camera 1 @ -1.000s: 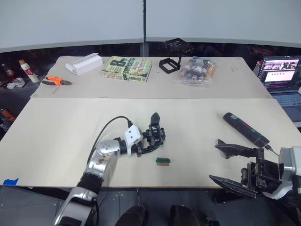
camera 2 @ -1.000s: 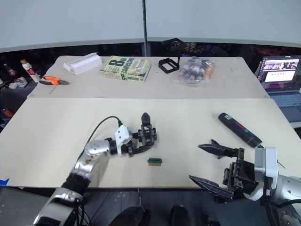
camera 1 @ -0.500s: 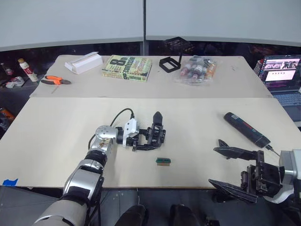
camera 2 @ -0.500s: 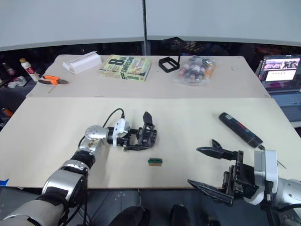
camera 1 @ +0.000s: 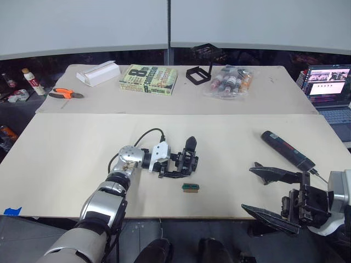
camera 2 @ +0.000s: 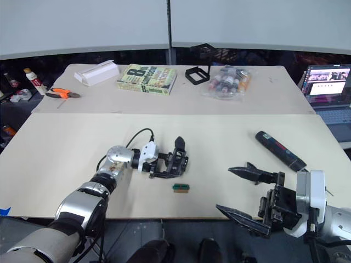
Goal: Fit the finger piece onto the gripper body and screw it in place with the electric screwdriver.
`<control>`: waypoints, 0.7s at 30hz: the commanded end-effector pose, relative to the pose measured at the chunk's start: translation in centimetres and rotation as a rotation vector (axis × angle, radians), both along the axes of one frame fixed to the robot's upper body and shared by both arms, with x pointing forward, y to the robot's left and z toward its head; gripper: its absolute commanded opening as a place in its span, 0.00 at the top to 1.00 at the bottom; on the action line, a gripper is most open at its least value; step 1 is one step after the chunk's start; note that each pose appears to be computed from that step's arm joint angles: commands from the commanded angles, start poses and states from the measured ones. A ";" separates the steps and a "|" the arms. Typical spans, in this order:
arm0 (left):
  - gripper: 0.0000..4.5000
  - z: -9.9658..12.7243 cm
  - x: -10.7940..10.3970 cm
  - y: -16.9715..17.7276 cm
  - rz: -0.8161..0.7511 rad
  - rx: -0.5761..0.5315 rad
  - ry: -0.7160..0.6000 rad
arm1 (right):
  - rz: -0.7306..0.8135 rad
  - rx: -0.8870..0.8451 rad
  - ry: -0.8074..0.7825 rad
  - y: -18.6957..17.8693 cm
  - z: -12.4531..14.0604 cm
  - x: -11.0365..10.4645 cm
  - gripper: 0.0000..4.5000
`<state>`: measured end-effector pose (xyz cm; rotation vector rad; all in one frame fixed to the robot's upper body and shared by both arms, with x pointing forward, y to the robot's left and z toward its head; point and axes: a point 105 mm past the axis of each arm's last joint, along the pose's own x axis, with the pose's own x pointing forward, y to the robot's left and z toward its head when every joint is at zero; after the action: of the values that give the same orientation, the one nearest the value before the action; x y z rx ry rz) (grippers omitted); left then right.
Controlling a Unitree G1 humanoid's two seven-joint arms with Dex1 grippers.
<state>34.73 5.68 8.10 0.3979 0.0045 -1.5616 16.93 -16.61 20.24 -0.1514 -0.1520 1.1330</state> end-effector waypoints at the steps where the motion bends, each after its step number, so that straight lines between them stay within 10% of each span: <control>1: 0.49 0.5 1.0 0.3 0.055 0.016 -0.020 | 0.012 -0.014 -0.023 0.2 0.7 -0.4 0.00; 9: 0.49 0.4 1.3 0.5 0.099 -0.012 0.031 | -0.002 -0.024 -0.016 -0.2 0.8 -0.7 0.00; 14: 0.01 0.7 1.4 1.0 0.107 -0.034 0.038 | -0.014 -0.024 -0.009 -0.5 0.7 -0.7 0.00; 21: 0.01 0.9 1.4 3.2 0.143 -0.047 0.037 | -0.044 -0.028 0.004 -1.6 0.6 -0.3 0.00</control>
<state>35.88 8.32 7.99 0.3318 0.0700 -1.4441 16.68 -17.87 20.27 -0.1598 -0.1191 1.0921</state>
